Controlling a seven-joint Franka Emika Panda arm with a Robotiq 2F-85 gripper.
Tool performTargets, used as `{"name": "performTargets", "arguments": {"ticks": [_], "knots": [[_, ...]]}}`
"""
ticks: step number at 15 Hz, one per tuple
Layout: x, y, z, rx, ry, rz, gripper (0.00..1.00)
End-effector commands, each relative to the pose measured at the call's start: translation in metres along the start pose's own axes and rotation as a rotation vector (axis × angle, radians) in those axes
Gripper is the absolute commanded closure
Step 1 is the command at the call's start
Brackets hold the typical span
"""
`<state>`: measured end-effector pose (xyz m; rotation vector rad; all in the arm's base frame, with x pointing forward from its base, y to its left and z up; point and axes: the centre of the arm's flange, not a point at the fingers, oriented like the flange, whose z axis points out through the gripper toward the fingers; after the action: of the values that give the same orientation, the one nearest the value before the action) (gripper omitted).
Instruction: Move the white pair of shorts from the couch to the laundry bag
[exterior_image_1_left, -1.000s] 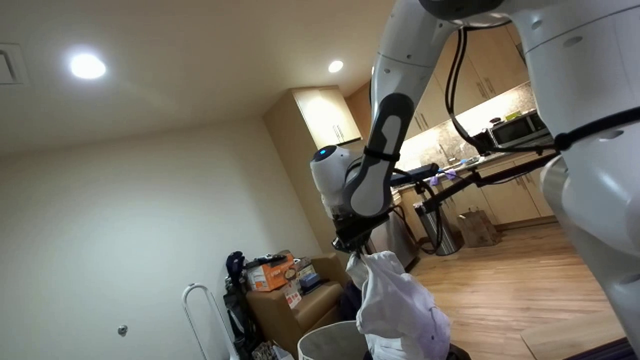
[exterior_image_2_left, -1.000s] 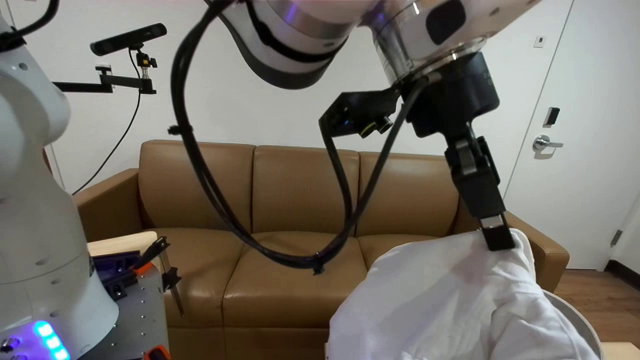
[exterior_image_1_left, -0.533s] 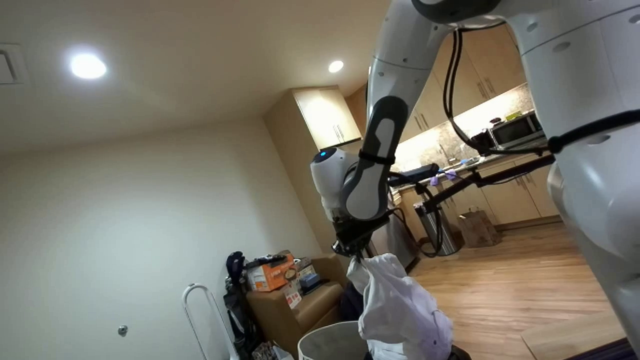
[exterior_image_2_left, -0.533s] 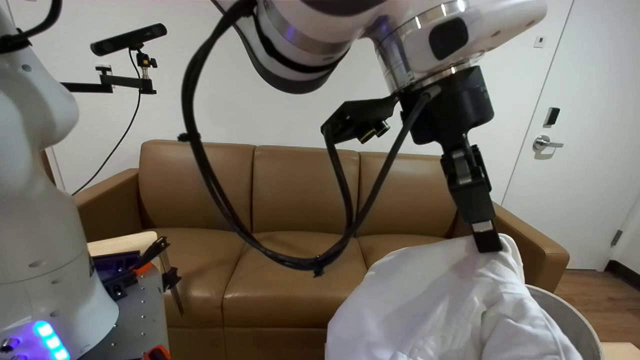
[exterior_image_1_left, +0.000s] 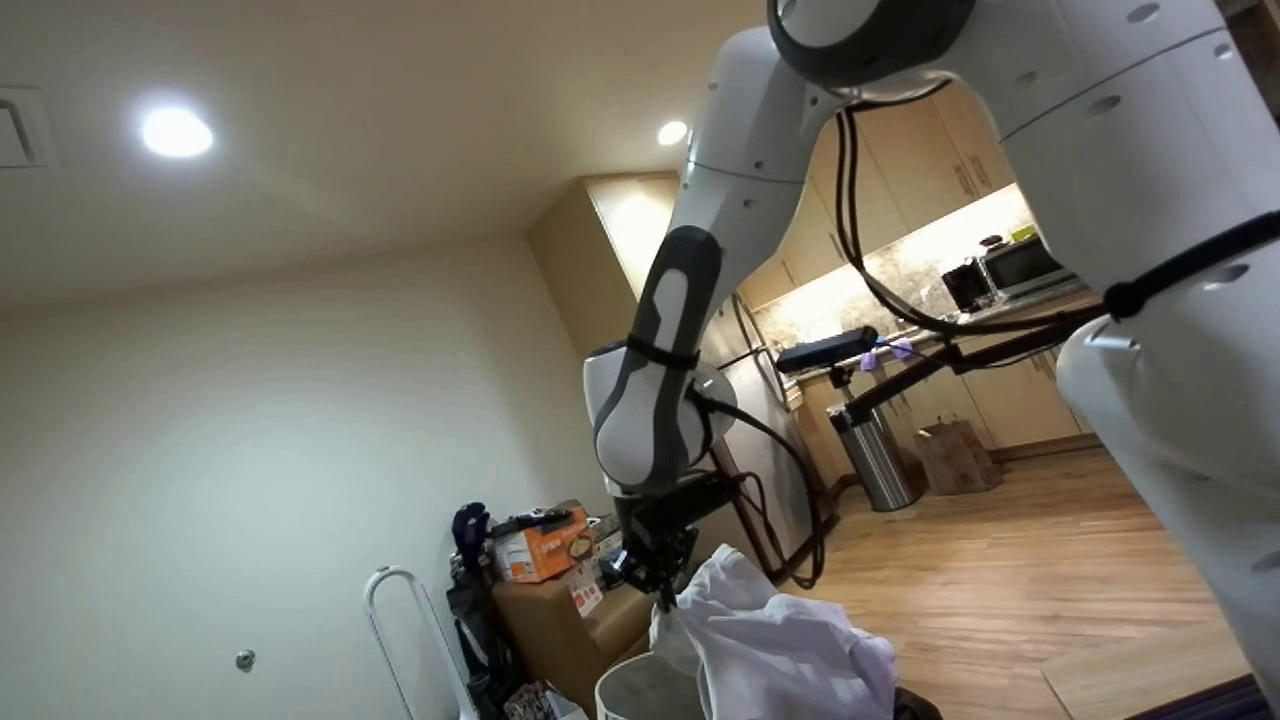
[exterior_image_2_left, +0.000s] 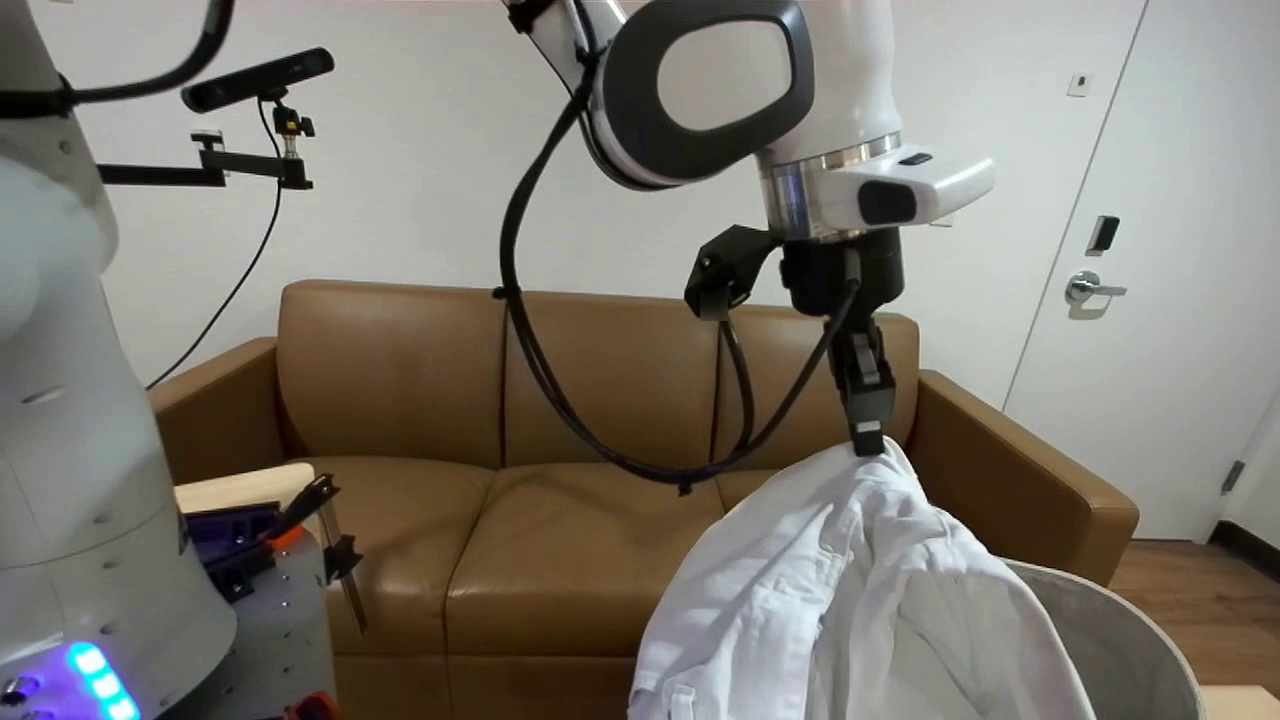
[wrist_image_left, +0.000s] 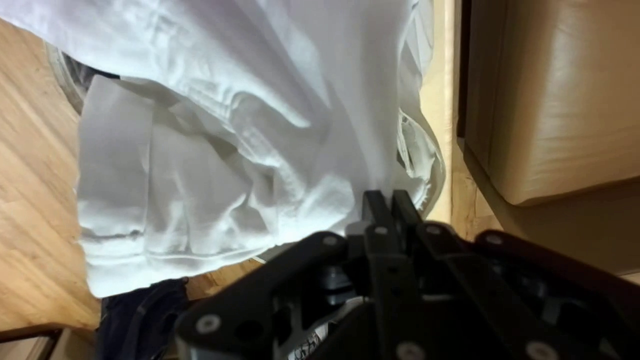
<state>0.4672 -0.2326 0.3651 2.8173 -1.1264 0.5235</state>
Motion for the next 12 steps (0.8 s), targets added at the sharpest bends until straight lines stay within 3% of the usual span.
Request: {"name": "performTargets", "arguments": {"ticks": [1, 2, 5, 7, 8, 9, 10, 12], "knots": [[0.001, -0.001, 0.001, -0.002, -0.001, -0.005, 0.94], [0.002, 0.001, 0.001, -0.004, 0.0, -0.005, 0.94], [0.013, 0.022, 0.012, 0.161, -0.104, -0.02, 0.94], [0.025, 0.03, 0.022, 0.223, -0.177, -0.031, 0.94], [0.029, 0.034, 0.026, 0.248, -0.227, -0.04, 0.94], [0.035, 0.038, 0.029, 0.217, -0.291, -0.002, 0.94], [-0.002, 0.01, 0.002, 0.221, -0.212, -0.008, 0.94], [0.004, 0.021, 0.004, 0.218, -0.224, 0.002, 0.94]]}}
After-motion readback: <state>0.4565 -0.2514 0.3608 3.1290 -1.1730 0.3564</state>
